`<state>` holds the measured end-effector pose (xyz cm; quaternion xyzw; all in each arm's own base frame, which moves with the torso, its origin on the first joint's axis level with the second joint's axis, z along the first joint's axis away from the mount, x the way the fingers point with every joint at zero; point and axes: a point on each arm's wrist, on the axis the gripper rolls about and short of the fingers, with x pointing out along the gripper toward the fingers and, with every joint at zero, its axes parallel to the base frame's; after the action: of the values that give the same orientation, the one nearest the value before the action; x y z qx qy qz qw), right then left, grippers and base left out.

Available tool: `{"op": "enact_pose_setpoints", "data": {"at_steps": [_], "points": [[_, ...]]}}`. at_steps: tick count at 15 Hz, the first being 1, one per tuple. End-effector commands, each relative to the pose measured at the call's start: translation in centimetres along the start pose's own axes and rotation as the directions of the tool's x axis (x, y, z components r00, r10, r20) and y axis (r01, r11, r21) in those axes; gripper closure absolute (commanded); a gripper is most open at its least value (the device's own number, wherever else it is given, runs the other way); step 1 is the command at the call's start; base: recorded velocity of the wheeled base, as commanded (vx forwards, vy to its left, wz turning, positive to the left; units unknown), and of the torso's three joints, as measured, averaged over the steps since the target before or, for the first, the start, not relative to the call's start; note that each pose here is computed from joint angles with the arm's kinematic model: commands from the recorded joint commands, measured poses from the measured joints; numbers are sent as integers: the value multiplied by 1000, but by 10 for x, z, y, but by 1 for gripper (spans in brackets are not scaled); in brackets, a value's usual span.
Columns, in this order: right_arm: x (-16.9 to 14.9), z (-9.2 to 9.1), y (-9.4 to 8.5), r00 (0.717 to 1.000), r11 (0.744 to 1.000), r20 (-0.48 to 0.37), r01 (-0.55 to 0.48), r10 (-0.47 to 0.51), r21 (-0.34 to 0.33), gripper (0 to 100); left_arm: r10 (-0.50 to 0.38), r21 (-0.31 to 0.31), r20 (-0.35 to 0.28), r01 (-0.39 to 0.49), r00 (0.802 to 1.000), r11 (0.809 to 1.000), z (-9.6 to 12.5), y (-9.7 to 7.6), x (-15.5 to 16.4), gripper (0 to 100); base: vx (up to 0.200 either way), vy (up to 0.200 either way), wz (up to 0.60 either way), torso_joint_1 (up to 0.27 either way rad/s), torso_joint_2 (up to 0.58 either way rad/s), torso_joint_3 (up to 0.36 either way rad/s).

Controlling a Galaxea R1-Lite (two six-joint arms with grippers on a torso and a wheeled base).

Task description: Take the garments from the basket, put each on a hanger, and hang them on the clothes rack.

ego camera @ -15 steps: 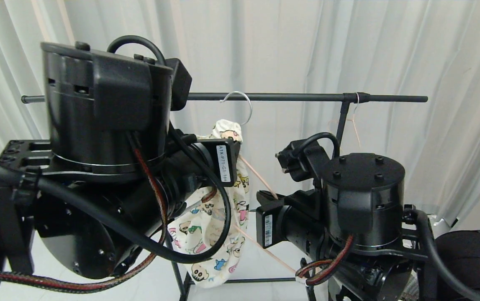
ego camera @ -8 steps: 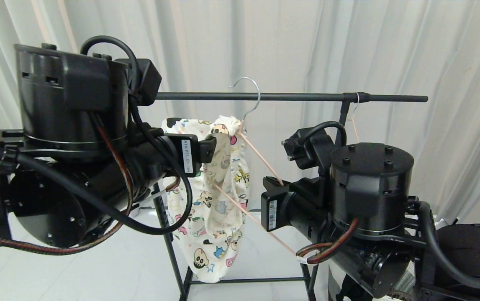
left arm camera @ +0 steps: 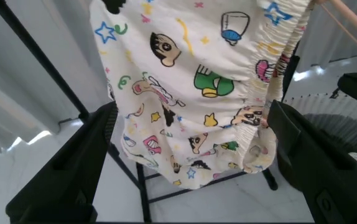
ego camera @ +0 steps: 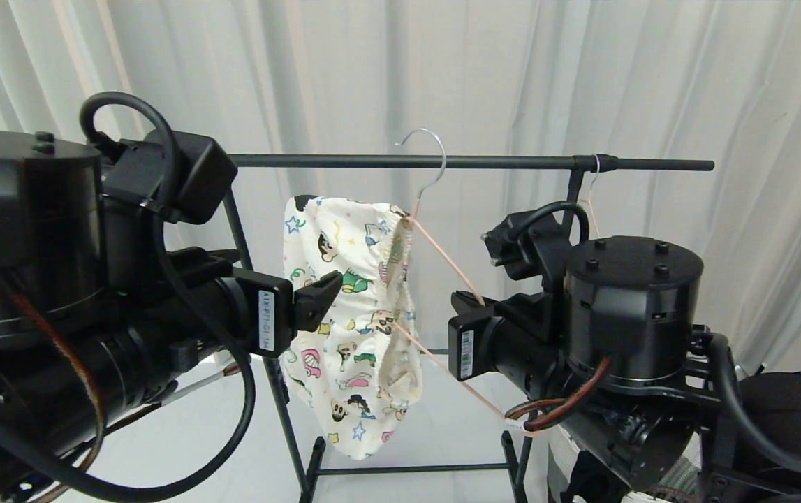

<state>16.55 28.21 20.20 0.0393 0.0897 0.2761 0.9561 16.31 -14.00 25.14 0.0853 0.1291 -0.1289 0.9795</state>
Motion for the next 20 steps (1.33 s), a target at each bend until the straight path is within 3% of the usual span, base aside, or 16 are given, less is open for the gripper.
{"op": "enact_pose_setpoints", "data": {"at_steps": [1, 3, 4, 6, 7, 10, 14, 15, 18, 20], "points": [[-15, 2, -7, 1000, 1000, 1, -13, 13, -16, 100, -9, -14, 32, 10, 999, 1000, 0, 15, -14, 0, 0, 0, 0, 0, 0, 0], [-36, -6, -21, 996, 996, -44, -83, 82, -37, 100, -117, 64, 56, 113, 992, 992, -2, 23, -25, 0, 0, 0, 0, 0, 0, 0], [-54, -18, -37, 986, 986, -97, -146, 139, -74, 100, -249, 167, 58, 236, 967, 957, -11, 28, -35, 0, 0, 0, 0, 0, 0, 0], [-74, -33, -57, 964, 958, -164, -236, 209, -166, 100, -405, 249, -7, 394, 914, 885, -41, 31, -41, 0, 0, 0, 0, 0, 0, 0], [-83, -40, -63, 950, 936, -193, -284, 246, -207, 100, -462, 250, -51, 459, 885, 852, -57, 29, -42, 0, 0, 0, 0, 0, 0, 0], [-95, -52, -70, 935, 904, -230, -328, 269, -276, 100, -535, 259, -100, 541, 839, 800, -72, 24, -44, 0, 0, 0, 0, 0, 0, 0], [-105, -52, -55, 911, 860, -228, -403, 344, -313, 100, -617, 284, -157, 634, 771, 719, -77, 2, -41, 0, 0, 0, 0, 0, 0, 0], [-104, -51, -54, 910, 849, -225, -408, 348, -337, 100, -626, 286, -166, 645, 762, 709, -77, -1, -39, 0, 0, 0, 0, 0, 0, 0], [-106, -48, -50, 904, 822, -215, -425, 369, -379, 100, -626, 287, -164, 644, 762, 709, -77, -5, -32, 0, 0, 0, 0, 0, 0, 0], [-107, -42, -40, 895, 807, -196, -446, 400, -388, 100, -606, 284, -183, 632, 774, 721, -80, -6, -26, 0, 0, 0, 0, 0, 0, 0]]}}
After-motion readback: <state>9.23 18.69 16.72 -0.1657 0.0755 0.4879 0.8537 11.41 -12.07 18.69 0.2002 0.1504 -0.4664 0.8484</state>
